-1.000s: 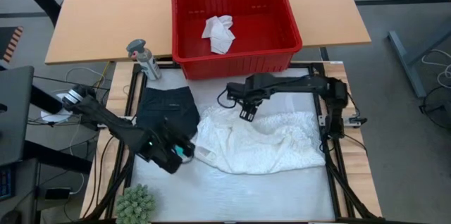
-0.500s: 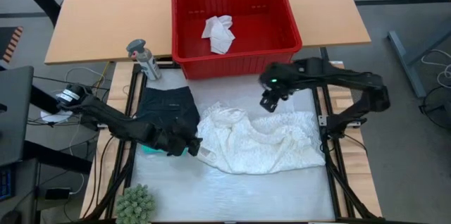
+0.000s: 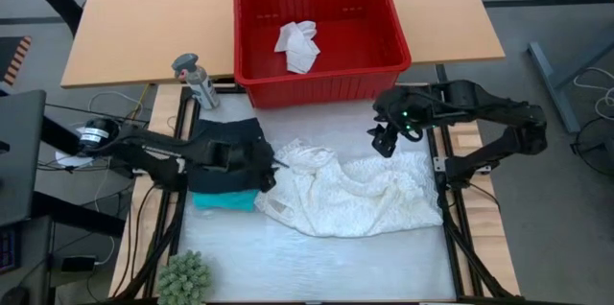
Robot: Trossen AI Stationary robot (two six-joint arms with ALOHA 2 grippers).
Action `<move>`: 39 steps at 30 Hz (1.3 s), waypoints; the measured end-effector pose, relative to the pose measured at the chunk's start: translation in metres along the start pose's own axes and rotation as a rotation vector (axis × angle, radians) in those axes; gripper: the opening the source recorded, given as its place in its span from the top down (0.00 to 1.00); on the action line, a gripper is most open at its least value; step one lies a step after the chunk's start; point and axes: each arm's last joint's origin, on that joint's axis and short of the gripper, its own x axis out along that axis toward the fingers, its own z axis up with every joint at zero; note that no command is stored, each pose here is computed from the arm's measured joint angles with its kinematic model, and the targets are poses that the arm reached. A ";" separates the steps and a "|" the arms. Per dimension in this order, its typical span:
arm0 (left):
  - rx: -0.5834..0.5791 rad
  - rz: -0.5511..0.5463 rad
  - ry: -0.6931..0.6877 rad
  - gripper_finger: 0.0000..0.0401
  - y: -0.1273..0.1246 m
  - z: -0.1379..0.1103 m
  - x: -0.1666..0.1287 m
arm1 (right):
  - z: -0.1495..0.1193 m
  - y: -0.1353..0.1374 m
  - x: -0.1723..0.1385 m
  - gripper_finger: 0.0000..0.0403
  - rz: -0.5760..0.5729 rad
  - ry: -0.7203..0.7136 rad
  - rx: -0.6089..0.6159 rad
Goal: Fold laundry
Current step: Fold the white dress
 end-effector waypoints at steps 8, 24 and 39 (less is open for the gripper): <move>0.124 -0.074 0.133 0.37 0.006 -0.003 0.039 | -0.006 0.012 0.001 0.44 0.022 0.035 -0.053; 0.052 -0.205 0.229 0.78 0.001 0.013 0.045 | -0.007 0.016 0.002 0.44 0.010 0.029 -0.069; -0.194 -0.266 0.269 1.00 -0.015 0.049 -0.015 | -0.009 0.021 0.000 0.44 0.025 0.031 -0.048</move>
